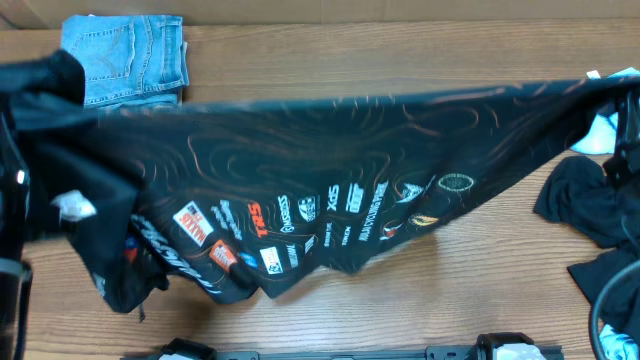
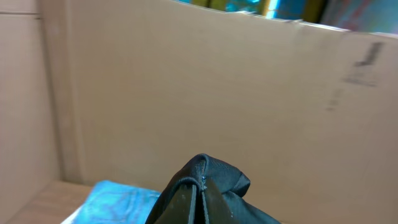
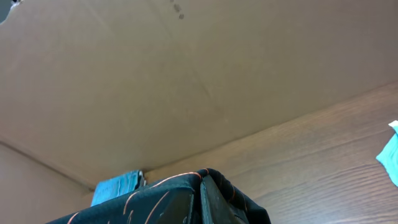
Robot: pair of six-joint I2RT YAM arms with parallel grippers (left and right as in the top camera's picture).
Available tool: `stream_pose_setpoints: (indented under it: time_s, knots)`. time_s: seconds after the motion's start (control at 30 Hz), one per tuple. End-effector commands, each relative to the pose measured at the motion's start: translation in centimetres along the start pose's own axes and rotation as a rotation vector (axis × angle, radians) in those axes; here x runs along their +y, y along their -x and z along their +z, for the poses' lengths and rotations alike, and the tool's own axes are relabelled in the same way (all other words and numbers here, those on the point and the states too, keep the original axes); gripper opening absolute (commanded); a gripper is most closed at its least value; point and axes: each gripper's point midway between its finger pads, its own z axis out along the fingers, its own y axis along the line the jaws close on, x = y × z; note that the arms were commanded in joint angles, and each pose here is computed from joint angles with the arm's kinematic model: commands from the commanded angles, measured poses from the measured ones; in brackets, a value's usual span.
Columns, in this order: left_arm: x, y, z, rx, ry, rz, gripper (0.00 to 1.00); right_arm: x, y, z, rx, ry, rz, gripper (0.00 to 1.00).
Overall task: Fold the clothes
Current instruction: 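Lift the black jersey with both grippers and stretch it apart, then lay the stretched jersey flat on the table and release both grippers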
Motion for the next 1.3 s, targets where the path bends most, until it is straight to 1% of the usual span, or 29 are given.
stream_pose_setpoints:
  time_s: [0.0, 0.13, 0.33, 0.47, 0.53, 0.67, 0.7, 0.73, 0.77, 0.8, 0.83, 0.87, 0.9, 0.93, 1.0, 1.13, 1.27]
  knots:
    - [1.9, -0.9, 4.0, 0.026, 0.209, 0.058, 0.04, -1.8, 1.2, 2.3, -0.035, -0.111, 0.044, 0.04]
    - [1.2, -3.8, 8.9, 0.116, 0.279, 0.118, 0.04, -2.7, 0.2, 6.9, 0.042, -0.163, 0.043, 0.04]
    - [0.0, -10.6, 18.5, 0.264, 0.375, 0.222, 0.04, -4.7, -2.2, 15.9, 0.174, -0.239, 0.043, 0.04]
    - [0.0, -16.4, 25.9, 0.338, 0.421, 0.261, 0.04, -6.4, -4.3, 22.9, 0.239, -0.276, 0.043, 0.04]
    - [0.5, -20.1, 29.9, 0.37, 0.44, 0.272, 0.04, -7.2, -5.3, 26.4, 0.255, -0.285, 0.038, 0.04]
    - [1.6, -26.5, 35.8, 0.405, 0.47, 0.286, 0.05, -8.7, -7.2, 32.7, 0.265, -0.284, 0.005, 0.04]
    - [1.8, -28.6, 37.2, 0.425, 0.467, 0.291, 0.12, -9.3, -8.0, 34.3, 0.275, -0.29, 0.005, 0.04]
    - [2.0, -30.9, 38.5, 0.446, 0.464, 0.296, 0.34, -9.9, -8.9, 35.7, 0.286, -0.296, 0.005, 0.04]
    - [2.2, -33.1, 39.4, 0.47, 0.465, 0.305, 0.56, -10.5, -9.8, 36.7, 0.302, -0.305, 0.006, 0.11]
    - [2.5, -35.0, 40.0, 0.495, 0.47, 0.319, 0.95, -11.0, -10.7, 37.5, 0.321, -0.314, 0.006, 0.33]
    - [2.8, -36.9, 40.4, 0.526, 0.478, 0.338, 1.0, -11.6, -11.6, 38.2, 0.342, -0.326, 0.005, 0.65]
    - [3.1, -38.7, 40.5, 0.565, 0.48, 0.373, 1.0, -12.1, -12.5, 38.6, 0.367, -0.339, 0.005, 0.96]
    - [3.3, -39.8, 40.5, 0.594, 0.478, 0.396, 1.0, -12.4, -13.1, 38.6, 0.384, -0.347, 0.001, 1.0]
    - [3.3, -41.2, 40.1, 0.637, 0.477, 0.42, 1.0, -12.6, -13.4, 38.5, 0.4, -0.351, -0.017, 1.0]
    - [3.1, -41.5, 39.6, 0.66, 0.471, 0.432, 1.0, -12.5, -13.2, 38.1, 0.405, -0.352, -0.02, 1.0]
    - [1.3, -39.5, 38.1, 0.662, 0.445, 0.437, 1.0, -11.9, -12.4, 35.8, 0.419, -0.361, -0.019, 1.0]
    - [-1.0, -35.3, 34.9, 0.654, 0.408, 0.434, 1.0, -11.0, -11.3, 32.4, 0.43, -0.366, -0.019, 1.0]
